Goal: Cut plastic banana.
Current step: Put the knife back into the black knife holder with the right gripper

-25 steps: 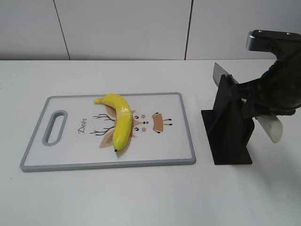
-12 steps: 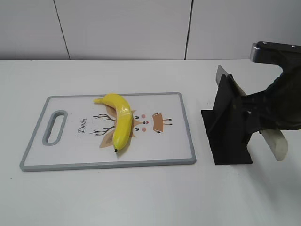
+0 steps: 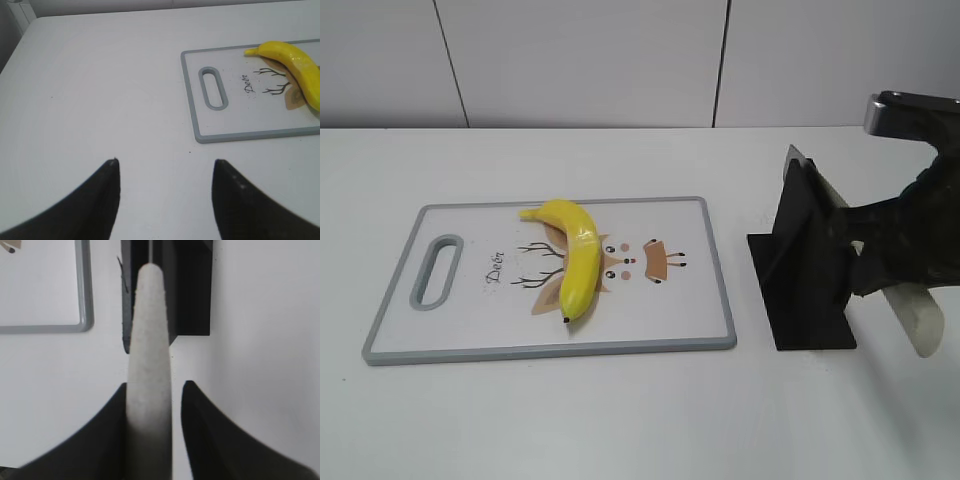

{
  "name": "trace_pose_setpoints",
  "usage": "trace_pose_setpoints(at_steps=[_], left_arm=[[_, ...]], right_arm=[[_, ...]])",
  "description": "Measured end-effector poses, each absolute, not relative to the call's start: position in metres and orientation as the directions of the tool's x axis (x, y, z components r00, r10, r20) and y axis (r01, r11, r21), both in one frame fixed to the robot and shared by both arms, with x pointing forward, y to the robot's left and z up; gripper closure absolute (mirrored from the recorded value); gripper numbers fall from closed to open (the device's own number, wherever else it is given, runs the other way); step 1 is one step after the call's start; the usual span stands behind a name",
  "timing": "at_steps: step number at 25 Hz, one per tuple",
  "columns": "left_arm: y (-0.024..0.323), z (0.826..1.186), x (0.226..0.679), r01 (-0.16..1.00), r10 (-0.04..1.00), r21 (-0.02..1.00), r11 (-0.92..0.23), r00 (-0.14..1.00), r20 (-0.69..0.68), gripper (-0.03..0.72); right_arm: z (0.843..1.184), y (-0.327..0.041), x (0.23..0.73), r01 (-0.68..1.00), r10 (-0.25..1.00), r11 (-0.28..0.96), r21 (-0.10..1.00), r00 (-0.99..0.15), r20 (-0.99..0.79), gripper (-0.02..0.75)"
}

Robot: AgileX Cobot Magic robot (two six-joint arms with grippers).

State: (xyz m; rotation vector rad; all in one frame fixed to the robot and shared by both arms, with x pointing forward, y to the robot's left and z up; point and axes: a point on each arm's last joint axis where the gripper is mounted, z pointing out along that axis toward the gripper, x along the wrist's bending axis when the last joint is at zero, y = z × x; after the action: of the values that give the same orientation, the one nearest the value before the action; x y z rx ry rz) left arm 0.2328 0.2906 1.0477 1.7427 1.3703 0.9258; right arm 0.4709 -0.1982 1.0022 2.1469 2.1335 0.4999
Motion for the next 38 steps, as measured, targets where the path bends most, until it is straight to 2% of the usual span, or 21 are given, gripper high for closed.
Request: trace_pose_setpoints(at_steps=[4,6,8,13,16,19,28,38], left_arm=[[0.291,1.048,0.233,0.46,0.979,0.871,-0.173,0.176,0.102,0.167],[0.291,1.048,0.233,0.46,0.979,0.871,-0.173,0.176,0.102,0.172],[0.291,1.048,0.233,0.46,0.979,0.871,-0.173,0.176,0.102,0.173],[0.291,1.048,0.233,0.46,0.979,0.871,-0.173,0.176,0.102,0.173],[0.291,1.048,0.233,0.46,0.979,0.871,-0.173,0.176,0.102,0.173],[0.291,1.048,0.233,0.46,0.979,0.871,-0.173,0.176,0.102,0.173],[0.291,1.048,0.233,0.46,0.979,0.871,-0.173,0.176,0.102,0.173],[0.291,1.048,0.233,0.46,0.979,0.871,-0.173,0.176,0.102,0.177]], right_arm=[[1.002,-0.198,0.471,0.957,0.984,-0.03,0.289,-0.022,0.176,0.222],[1.006,-0.198,0.472,0.951,0.983,-0.031,0.308,-0.027,0.183,0.146],[1.017,-0.198,0.472,0.936,0.98,-0.025,0.352,-0.047,0.194,0.114],[1.066,-0.205,0.456,0.847,0.965,0.02,0.531,-0.155,0.211,0.102],[1.092,-0.214,0.433,0.776,0.951,0.097,0.623,-0.257,0.171,0.102],[1.103,-0.226,0.403,0.716,0.936,0.154,0.681,-0.326,0.131,0.104],[1.091,-0.263,0.31,0.628,0.923,0.157,0.762,-0.368,0.113,0.115],[1.057,-0.284,0.256,0.548,0.914,0.151,0.823,-0.395,0.096,0.142]])
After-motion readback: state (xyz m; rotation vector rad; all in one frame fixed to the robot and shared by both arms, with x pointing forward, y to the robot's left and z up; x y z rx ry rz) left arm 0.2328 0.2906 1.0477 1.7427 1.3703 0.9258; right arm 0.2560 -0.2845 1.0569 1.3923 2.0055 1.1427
